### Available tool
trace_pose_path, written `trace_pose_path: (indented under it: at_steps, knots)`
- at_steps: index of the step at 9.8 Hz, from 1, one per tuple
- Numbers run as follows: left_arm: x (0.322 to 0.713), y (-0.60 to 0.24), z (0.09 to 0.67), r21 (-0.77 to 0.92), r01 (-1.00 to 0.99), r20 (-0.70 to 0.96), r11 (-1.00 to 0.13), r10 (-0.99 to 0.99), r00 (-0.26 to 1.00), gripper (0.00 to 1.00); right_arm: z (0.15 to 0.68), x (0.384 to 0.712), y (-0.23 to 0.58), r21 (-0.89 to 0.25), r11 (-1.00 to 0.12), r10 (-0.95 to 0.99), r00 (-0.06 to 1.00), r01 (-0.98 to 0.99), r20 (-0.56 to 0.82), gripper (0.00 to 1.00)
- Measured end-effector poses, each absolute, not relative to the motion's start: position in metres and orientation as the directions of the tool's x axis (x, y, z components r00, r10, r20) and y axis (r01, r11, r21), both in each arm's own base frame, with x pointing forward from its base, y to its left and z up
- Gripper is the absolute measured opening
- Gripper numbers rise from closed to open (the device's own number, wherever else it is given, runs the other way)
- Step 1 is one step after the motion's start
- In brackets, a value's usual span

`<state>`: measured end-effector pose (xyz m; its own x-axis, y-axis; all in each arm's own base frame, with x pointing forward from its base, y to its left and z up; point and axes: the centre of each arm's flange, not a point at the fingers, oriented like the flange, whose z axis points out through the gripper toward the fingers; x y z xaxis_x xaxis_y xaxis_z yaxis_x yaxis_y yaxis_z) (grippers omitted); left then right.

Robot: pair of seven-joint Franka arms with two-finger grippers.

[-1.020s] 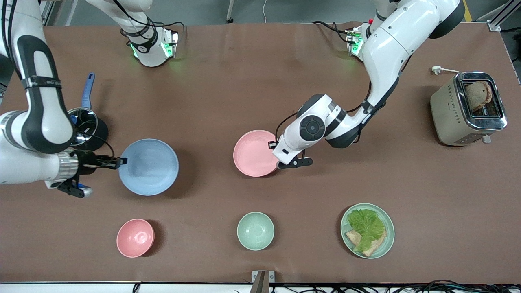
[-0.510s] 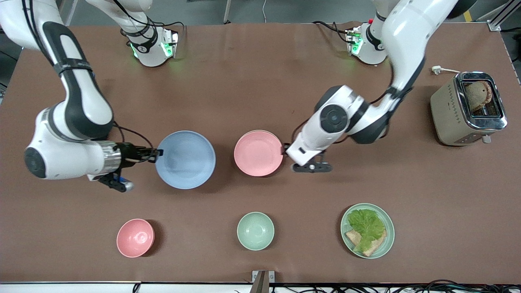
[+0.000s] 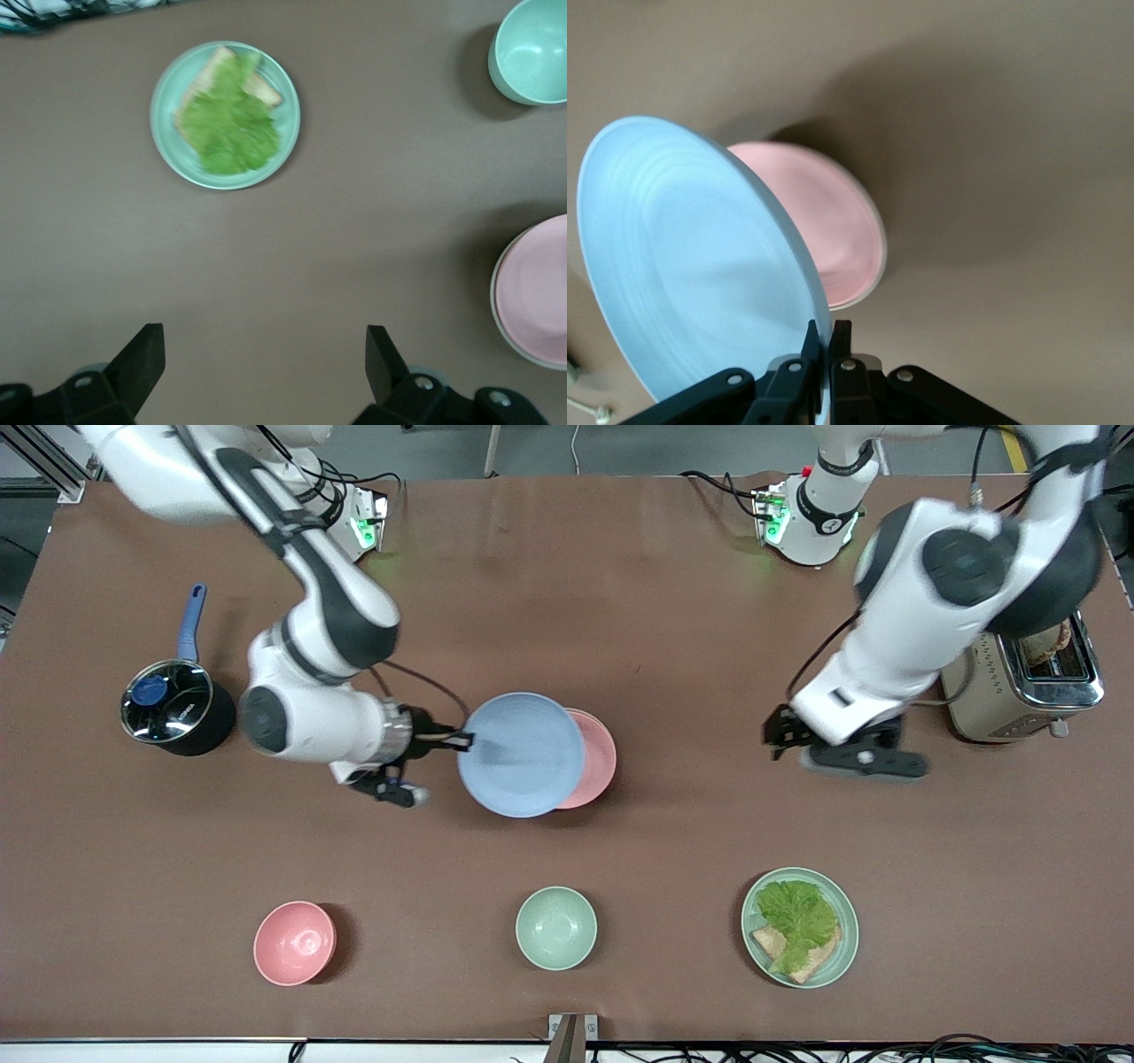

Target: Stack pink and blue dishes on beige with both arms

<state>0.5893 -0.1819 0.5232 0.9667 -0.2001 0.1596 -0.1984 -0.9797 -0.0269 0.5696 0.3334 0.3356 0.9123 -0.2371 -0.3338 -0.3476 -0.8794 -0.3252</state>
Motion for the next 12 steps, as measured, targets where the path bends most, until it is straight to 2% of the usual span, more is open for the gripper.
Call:
trace_pose_path:
  at_steps: [3, 5, 7, 9, 12]
  knots:
    - [0.555, -0.123, 0.603, -0.059, -0.190, 0.186, -0.980, -0.198, 0.962, 1.00, 0.290, 0.532, 0.368, -0.350, -0.871, -0.261, 0.928, -0.345, -0.265, 0.05]
    - [0.540, -0.096, 0.638, -0.039, -0.157, 0.211, -0.987, -0.161, 0.964, 1.00, 0.266, 0.520, 0.361, -0.331, -0.884, -0.262, 0.936, -0.331, -0.236, 0.05]
    - [0.532, -0.079, 0.681, -0.010, -0.128, 0.168, -0.992, -0.127, 0.977, 1.00, 0.248, 0.509, 0.355, -0.324, -0.891, -0.262, 0.943, -0.317, -0.204, 0.05]
    - [0.536, -0.079, 0.699, -0.005, -0.128, 0.121, -0.992, -0.128, 0.984, 1.00, 0.243, 0.505, 0.356, -0.327, -0.891, -0.263, 0.945, -0.315, -0.195, 0.05]
    - [0.535, -0.079, 0.692, -0.005, -0.153, 0.054, -0.988, -0.153, 0.987, 1.00, 0.240, 0.503, 0.356, -0.328, -0.890, -0.264, 0.945, -0.316, -0.195, 0.05]
